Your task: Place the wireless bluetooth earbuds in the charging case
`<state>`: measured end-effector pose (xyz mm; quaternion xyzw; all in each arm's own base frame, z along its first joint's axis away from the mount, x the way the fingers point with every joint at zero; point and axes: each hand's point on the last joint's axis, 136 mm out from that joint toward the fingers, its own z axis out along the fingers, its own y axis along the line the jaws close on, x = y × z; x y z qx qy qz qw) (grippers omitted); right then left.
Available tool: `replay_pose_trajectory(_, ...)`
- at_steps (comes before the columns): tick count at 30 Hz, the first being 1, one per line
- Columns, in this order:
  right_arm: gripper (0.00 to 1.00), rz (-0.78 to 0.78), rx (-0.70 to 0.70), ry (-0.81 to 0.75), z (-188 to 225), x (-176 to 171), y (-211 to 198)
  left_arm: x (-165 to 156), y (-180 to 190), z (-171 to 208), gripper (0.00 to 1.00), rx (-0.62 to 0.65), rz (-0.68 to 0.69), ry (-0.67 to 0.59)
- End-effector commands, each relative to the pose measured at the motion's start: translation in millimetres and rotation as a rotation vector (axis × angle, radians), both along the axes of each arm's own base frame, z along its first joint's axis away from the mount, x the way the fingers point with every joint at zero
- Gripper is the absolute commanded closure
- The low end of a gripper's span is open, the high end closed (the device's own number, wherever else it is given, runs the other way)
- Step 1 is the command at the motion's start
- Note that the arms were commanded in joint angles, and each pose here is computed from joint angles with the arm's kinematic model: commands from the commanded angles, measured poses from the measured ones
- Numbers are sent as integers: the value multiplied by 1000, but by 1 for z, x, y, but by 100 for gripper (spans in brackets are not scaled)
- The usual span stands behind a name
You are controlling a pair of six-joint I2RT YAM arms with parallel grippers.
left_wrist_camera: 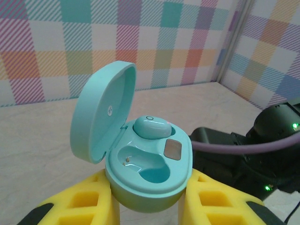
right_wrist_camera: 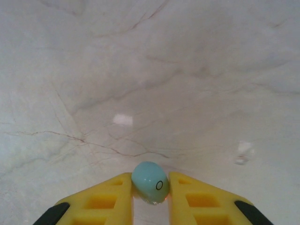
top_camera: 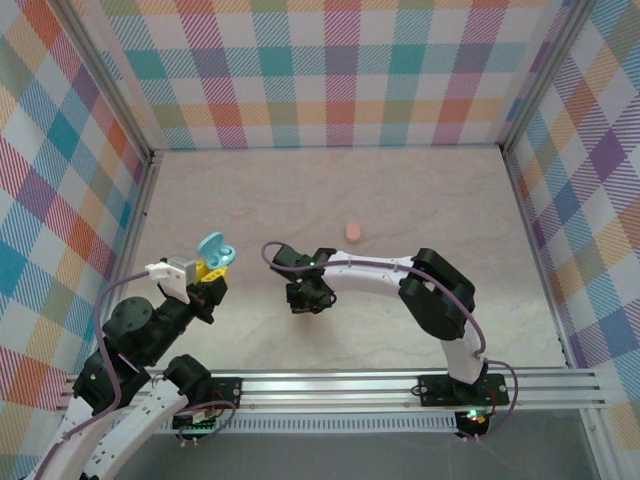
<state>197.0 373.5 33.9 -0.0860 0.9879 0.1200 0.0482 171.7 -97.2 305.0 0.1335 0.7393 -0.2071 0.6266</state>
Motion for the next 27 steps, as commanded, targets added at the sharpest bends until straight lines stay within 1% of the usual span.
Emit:
replay_pose_trajectory(1, 77, 18, 32, -38, 16, 5, -7, -6, -16, 8, 82, -34, -94, -47)
replay_pose_trajectory(7, 77, 18, 61, -64, 43, 11, -22, -8, -30, 4, 82, -38, -168, -64)
replay_pose_trajectory(10, 77, 35, 93, -103, 73, 11, -29, -11, -33, 4, 82, -27, -193, -78)
replay_pose_trajectory(16, 76, 51, 170, -241, 147, 11, -50, -12, -39, 6, 82, -16, -228, -109)
replay_pose_trajectory(19, 76, 45, 238, -295, 184, 9, -56, -9, -43, 6, 82, -12, -235, -120)
replay_pose_trajectory(24, 76, 58, 338, -325, 226, 4, -52, 1, -51, 9, 82, -22, -238, -135)
replay_pose_trajectory(27, 76, 71, 370, -326, 240, 2, -49, 7, -60, 7, 82, -19, -258, -122)
